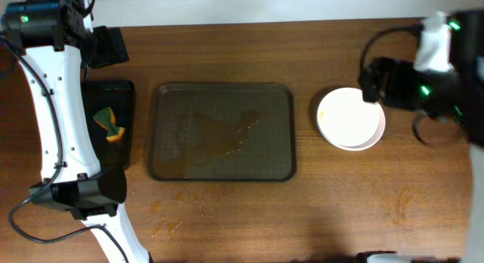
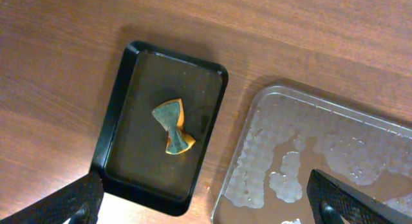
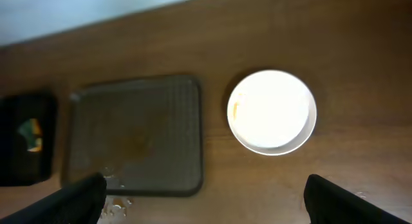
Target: Clean dirty plates on tray and stack at the side
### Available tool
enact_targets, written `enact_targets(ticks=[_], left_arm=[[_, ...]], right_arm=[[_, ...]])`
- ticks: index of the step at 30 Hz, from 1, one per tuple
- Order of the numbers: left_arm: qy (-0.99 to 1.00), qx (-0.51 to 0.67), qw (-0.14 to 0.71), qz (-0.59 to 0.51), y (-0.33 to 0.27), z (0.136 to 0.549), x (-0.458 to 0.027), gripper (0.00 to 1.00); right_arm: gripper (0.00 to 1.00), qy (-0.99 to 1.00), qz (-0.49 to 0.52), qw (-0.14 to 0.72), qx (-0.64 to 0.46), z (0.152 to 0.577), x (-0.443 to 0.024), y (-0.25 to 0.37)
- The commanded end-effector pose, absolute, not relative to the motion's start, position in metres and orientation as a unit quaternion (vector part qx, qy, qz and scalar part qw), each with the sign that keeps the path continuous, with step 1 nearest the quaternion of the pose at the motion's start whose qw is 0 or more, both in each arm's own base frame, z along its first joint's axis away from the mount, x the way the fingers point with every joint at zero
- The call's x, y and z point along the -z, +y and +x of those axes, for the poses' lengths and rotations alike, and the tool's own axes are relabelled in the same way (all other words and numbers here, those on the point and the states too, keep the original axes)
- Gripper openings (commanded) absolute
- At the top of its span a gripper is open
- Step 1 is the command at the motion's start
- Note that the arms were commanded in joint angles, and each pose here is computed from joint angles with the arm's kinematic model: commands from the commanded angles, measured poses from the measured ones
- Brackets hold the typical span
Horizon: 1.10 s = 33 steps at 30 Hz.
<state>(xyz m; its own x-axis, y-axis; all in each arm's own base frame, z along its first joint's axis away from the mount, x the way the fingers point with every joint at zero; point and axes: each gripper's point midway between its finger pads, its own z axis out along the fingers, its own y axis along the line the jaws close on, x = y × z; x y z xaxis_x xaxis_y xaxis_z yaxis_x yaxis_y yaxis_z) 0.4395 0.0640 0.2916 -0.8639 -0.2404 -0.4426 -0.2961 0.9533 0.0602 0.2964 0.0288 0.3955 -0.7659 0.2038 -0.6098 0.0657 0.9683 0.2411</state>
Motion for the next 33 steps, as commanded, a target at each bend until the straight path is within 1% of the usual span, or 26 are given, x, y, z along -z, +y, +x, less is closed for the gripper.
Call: enact_targets(ticks=[1, 4, 6, 7, 8, 10, 13, 14, 16, 18, 19, 20, 21, 24, 29, 33], left_arm=[[0.963, -0.064, 0.215, -0.146, 0.066, 0.440, -0.288, 0.99], [0.963, -0.064, 0.215, -0.146, 0.066, 0.440, -0.288, 0.99], [0.963, -0.064, 0.215, -0.146, 0.066, 0.440, -0.288, 0.99], [0.963, -0.064, 0.215, -0.146, 0.066, 0.440, -0.288, 0.99], [0.963, -0.064, 0.215, -0.146, 0.066, 0.440, -0.288, 0.99], [0.963, -0.064, 0.215, -0.146, 0.066, 0.440, -0.288, 0.99], [0.963, -0.064, 0.215, -0.146, 0.066, 0.440, -0.288, 0.99], [0.963, -0.064, 0.215, -0.146, 0.066, 0.440, -0.288, 0.99], [0.963, -0.064, 0.215, -0.146, 0.066, 0.440, -0.288, 0.99], [0.963, -0.064, 0.215, -0.146, 0.066, 0.440, -0.288, 0.99], [0.963, -0.064, 0.215, -0.146, 0.066, 0.440, -0.288, 0.99], [0.963, -0.064, 0.215, -0.146, 0.066, 0.440, -0.288, 0.99], [0.963, -0.064, 0.215, -0.146, 0.066, 0.440, -0.288, 0.99], [0.963, -0.064, 0.215, -0.146, 0.066, 0.440, -0.288, 0.99], [0.963, -0.064, 0.215, -0.146, 0.066, 0.440, -0.288, 0.99], [0.963, -0.064, 0.215, -0.146, 0.066, 0.440, -0.288, 0.99]], right_arm=[[0.98, 0.924, 0.064, 0.362, -0.101, 0.281, -0.412, 0.028], [0.98, 0.924, 0.065, 0.366, -0.093, 0.278, -0.413, 0.025], [0.98, 0.926, 0.076, 0.365, -0.057, 0.277, -0.411, 0.013], [0.98, 0.923, 0.056, 0.380, -0.037, 0.282, -0.415, 0.008], [0.98, 0.913, 0.025, 0.406, -0.025, 0.289, -0.424, 0.008], [0.98, 0.870, -0.061, 0.490, -0.005, 0.303, -0.455, 0.015], [0.98, 0.837, -0.061, 0.544, -0.001, 0.296, -0.451, 0.014], [0.98, 0.816, -0.060, 0.575, 0.001, 0.298, -0.442, 0.014], [0.98, 0.786, -0.045, 0.616, -0.008, 0.291, -0.406, 0.014], [0.98, 0.775, -0.005, 0.631, -0.040, 0.276, -0.349, 0.014], [0.98, 0.772, 0.005, 0.634, -0.047, 0.274, -0.339, 0.013], [0.98, 0.763, 0.033, 0.643, -0.065, 0.267, -0.305, 0.010], [0.98, 0.755, 0.034, 0.652, -0.067, 0.260, -0.281, 0.010], [0.98, 0.741, 0.033, 0.667, -0.067, 0.250, -0.233, 0.010], [0.98, 0.694, 0.034, 0.716, -0.062, 0.247, -0.202, 0.007], [0.98, 0.698, 0.035, 0.713, -0.061, 0.247, -0.181, 0.007]])
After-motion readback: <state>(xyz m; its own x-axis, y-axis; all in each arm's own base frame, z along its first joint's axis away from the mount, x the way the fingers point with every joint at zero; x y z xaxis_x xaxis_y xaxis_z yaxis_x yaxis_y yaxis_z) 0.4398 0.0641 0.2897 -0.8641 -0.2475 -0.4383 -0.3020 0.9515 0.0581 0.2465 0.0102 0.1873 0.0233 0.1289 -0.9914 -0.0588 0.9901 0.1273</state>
